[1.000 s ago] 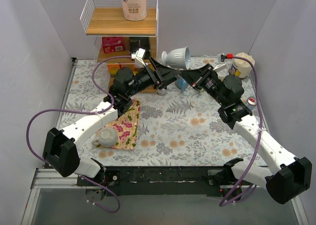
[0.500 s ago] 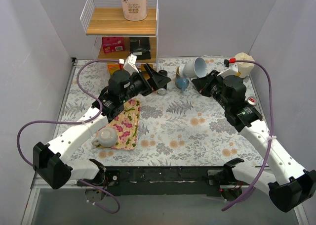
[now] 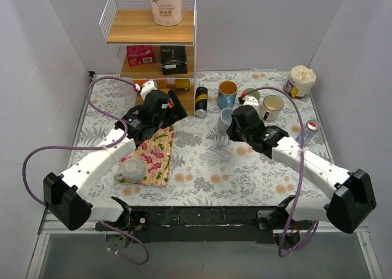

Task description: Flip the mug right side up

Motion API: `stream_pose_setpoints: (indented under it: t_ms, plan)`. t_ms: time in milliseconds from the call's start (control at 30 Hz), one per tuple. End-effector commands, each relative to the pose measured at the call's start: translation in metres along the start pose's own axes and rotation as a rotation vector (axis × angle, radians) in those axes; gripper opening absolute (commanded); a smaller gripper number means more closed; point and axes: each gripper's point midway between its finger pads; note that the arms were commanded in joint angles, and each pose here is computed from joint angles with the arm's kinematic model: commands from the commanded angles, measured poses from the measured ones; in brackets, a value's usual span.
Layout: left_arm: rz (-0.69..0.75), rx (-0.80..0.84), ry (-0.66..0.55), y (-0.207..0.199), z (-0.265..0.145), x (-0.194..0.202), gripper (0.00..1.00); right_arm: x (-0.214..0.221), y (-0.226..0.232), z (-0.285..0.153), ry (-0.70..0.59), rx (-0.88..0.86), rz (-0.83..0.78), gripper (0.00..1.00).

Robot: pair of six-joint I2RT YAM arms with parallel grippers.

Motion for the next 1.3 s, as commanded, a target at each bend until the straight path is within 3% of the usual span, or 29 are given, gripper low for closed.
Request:
stream_pose_setpoints:
  t_ms: [0,233,567,867,1000,1033,1100,1133,1267]
  plan:
    - [-0.023,-0.059,-0.052,0.014,-0.009,-0.014,0.98,-0.016,-0.009,0.019,-0.071,0.108,-0.018,0.01]
    - [-0.062,-0.123,-0.057,0.033,-0.011,-0.021,0.98,0.005,-0.007,0.058,0.015,0.157,-0.062,0.01]
    - [-0.133,-0.235,-0.068,0.068,-0.011,-0.037,0.98,0.012,-0.014,0.091,-0.006,0.237,-0.043,0.01]
    - [-0.202,-0.386,-0.134,0.105,-0.017,-0.055,0.98,0.022,0.01,0.114,0.049,0.151,-0.036,0.03]
    - [-0.22,-0.444,-0.136,0.118,-0.017,-0.056,0.98,0.022,0.011,0.118,0.061,0.154,-0.041,0.24]
    - [-0.226,-0.45,-0.133,0.12,-0.017,-0.055,0.98,0.025,0.009,0.119,0.073,0.169,-0.04,0.36]
    - [-0.238,-0.466,-0.132,0.125,-0.016,-0.055,0.98,0.024,0.007,0.118,0.075,0.182,-0.04,0.46]
    - [-0.241,-0.467,-0.133,0.126,-0.016,-0.056,0.98,0.026,0.005,0.117,0.083,0.188,-0.04,0.56]
    - [-0.27,-0.485,-0.121,0.134,-0.015,-0.056,0.98,0.018,0.007,0.106,0.083,0.179,-0.027,0.68]
Point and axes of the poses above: each gripper's point midway between its finger pads, its own z axis out along the fingers, its own y axis along the line the jaws close on, x = y × z, and after that the axes turned 13 degrees about -z, right-handed
